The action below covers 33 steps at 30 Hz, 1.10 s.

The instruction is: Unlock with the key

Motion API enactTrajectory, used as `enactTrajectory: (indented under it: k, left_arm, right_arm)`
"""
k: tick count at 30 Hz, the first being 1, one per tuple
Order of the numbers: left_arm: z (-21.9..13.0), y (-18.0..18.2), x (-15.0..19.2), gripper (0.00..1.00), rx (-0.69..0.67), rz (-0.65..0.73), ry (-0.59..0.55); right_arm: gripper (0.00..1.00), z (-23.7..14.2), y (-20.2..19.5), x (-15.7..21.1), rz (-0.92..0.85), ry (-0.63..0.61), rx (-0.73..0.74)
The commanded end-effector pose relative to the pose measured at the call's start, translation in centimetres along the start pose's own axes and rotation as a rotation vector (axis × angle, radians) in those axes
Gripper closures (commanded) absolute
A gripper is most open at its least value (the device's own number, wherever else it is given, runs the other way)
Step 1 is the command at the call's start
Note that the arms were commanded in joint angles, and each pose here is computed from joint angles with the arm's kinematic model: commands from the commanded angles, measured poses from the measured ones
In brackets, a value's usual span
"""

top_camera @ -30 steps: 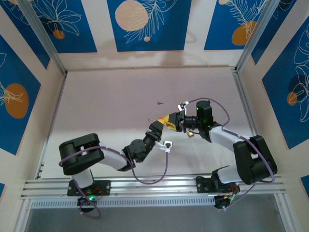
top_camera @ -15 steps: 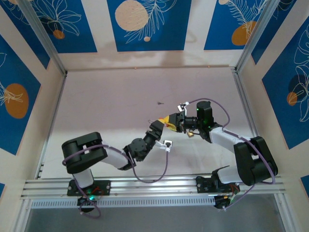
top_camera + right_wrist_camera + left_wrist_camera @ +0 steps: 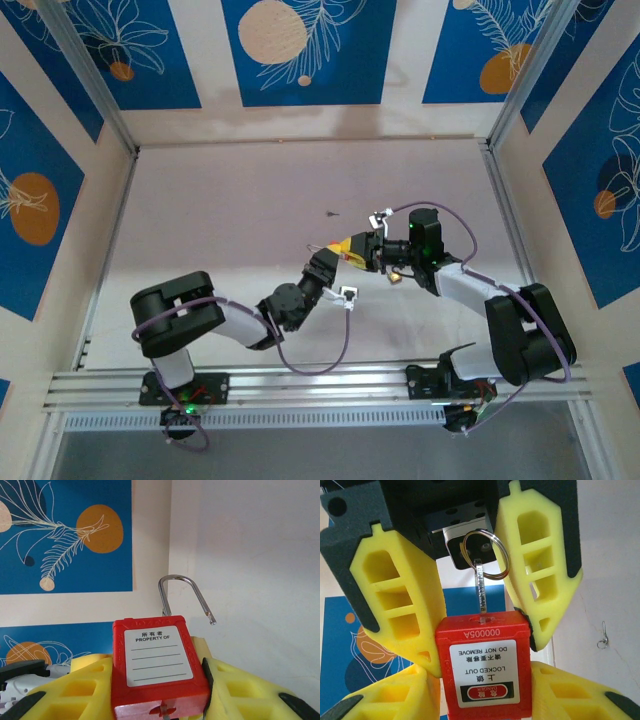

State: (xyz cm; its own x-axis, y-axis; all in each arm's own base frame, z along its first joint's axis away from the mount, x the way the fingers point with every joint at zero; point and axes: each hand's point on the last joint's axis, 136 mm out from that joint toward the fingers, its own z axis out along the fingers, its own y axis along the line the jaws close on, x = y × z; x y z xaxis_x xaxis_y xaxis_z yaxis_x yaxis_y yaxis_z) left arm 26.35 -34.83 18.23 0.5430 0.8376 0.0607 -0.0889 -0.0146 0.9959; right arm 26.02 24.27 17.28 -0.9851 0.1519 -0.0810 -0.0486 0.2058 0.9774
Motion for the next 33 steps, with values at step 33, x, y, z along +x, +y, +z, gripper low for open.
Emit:
enactTrajectory:
  k: [33]
  left_arm:
    - [-0.9, -2.3, 2.5, 0.82, 0.091, -0.077, 0.111]
  right_arm:
    - [0.41, -4.4, -1.1, -3.1, -0.004, -0.141, 0.098]
